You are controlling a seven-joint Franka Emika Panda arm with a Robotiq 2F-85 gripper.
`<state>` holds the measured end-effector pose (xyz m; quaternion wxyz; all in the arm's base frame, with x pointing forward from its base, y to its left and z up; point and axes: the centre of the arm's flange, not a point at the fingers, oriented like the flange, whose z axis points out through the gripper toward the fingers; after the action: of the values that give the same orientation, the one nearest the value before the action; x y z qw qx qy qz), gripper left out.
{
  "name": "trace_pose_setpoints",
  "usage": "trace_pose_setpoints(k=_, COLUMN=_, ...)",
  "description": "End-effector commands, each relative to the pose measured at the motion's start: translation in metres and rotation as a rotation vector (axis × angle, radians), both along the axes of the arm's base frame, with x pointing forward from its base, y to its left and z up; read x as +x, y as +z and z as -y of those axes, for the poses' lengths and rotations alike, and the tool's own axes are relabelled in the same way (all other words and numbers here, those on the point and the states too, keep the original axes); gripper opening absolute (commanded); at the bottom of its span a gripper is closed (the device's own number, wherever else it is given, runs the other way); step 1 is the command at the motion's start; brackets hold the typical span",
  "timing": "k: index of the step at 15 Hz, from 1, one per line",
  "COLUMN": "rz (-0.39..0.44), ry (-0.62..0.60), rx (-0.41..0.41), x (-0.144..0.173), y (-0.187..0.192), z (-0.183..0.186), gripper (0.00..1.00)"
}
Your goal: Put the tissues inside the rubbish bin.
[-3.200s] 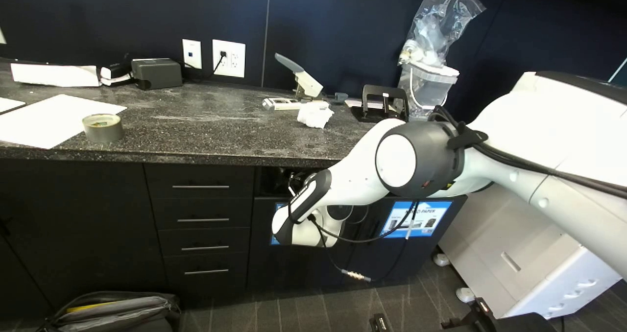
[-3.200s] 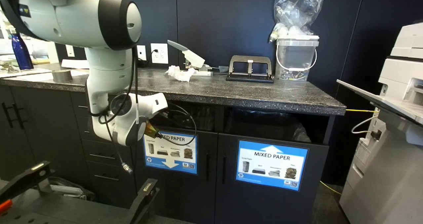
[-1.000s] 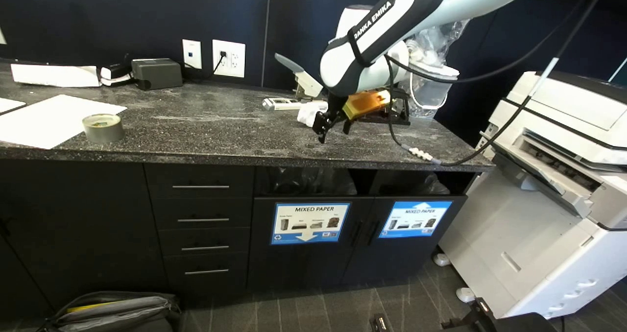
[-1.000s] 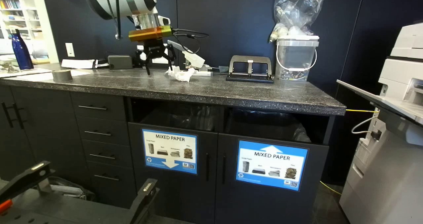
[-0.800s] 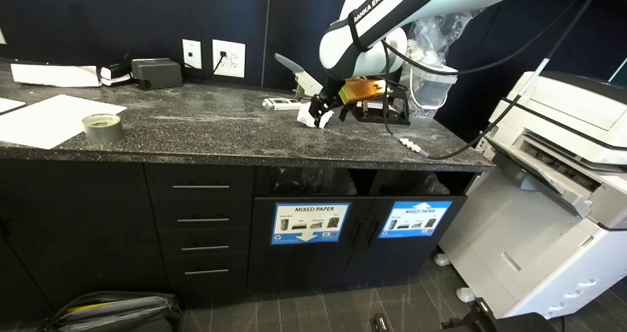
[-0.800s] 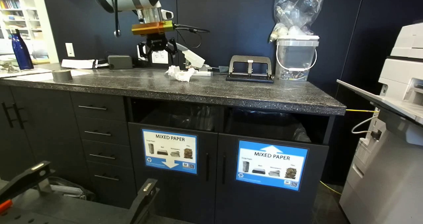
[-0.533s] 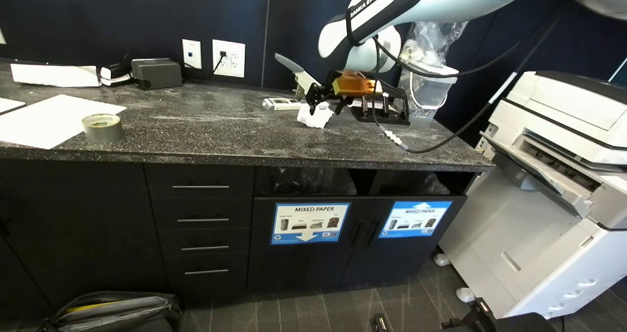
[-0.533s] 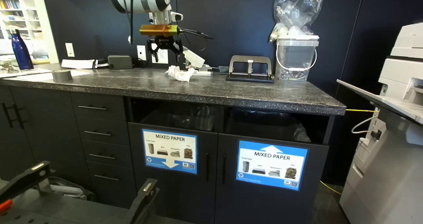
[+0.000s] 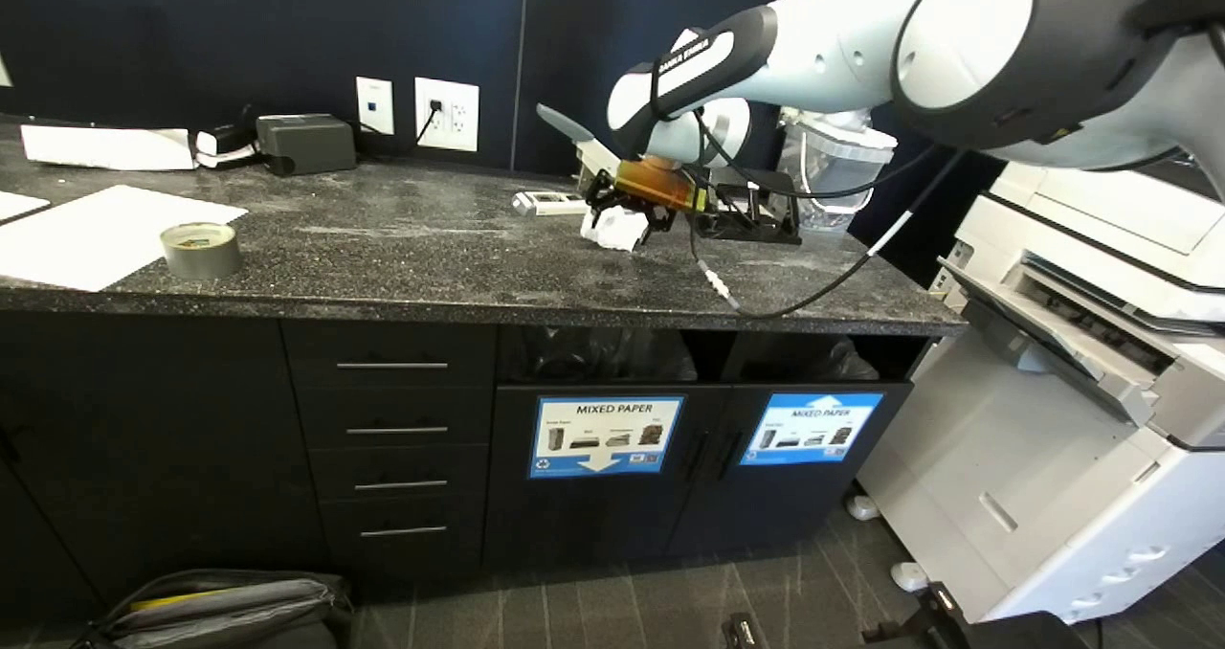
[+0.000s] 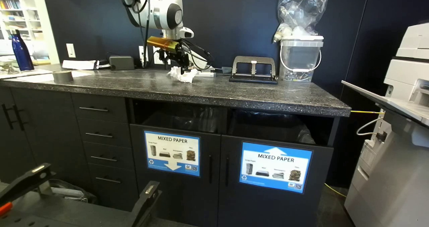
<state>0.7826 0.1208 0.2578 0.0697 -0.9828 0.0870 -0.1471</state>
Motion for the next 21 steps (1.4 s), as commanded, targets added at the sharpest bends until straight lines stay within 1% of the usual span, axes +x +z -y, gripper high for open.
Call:
trace_pose_setpoints(k=1, rz=0.0, ry=-0.17, rx=0.106, x=0.075, y=0.016, z=-0.018, gripper=1.0)
trace_pose_setpoints(k=3, rz=-0.003, ry=-0.251, rx=0.152, x=0.082, y=0.028, z=-0.023, gripper=1.0)
trace_pose_setpoints(k=6, rz=0.007, ry=-0.366, rx=0.19, x=0.094, y=0.038, z=-0.031, gripper=1.0)
trace_pose_setpoints(k=8, rz=0.024, ry=-0.447, rx=0.187, x=0.105, y=0.028, z=-0.035, gripper=1.0)
trace_pose_setpoints(k=10, rz=0.028, ry=-0.513, rx=0.176, x=0.11, y=0.015, z=-0.037, gripper=1.0)
trace_pose_setpoints(k=12, rz=0.012, ry=-0.58, rx=0.174, x=0.113, y=-0.003, z=-0.036, gripper=1.0)
trace_pose_setpoints(k=13, rz=0.021, ry=-0.61, rx=0.173, x=0.114, y=-0.012, z=-0.035, gripper=1.0)
trace_pose_setpoints(k=17, rz=0.049, ry=-0.698, rx=0.224, x=0.118, y=-0.032, z=-0.027, gripper=1.0)
trace_pose_setpoints(k=19, rz=0.054, ry=-0.726, rx=0.247, x=0.12, y=-0.036, z=-0.022, gripper=1.0)
trace_pose_setpoints(k=21, rz=0.07, ry=-0.739, rx=0.254, x=0.122, y=-0.038, z=-0.02, gripper=1.0)
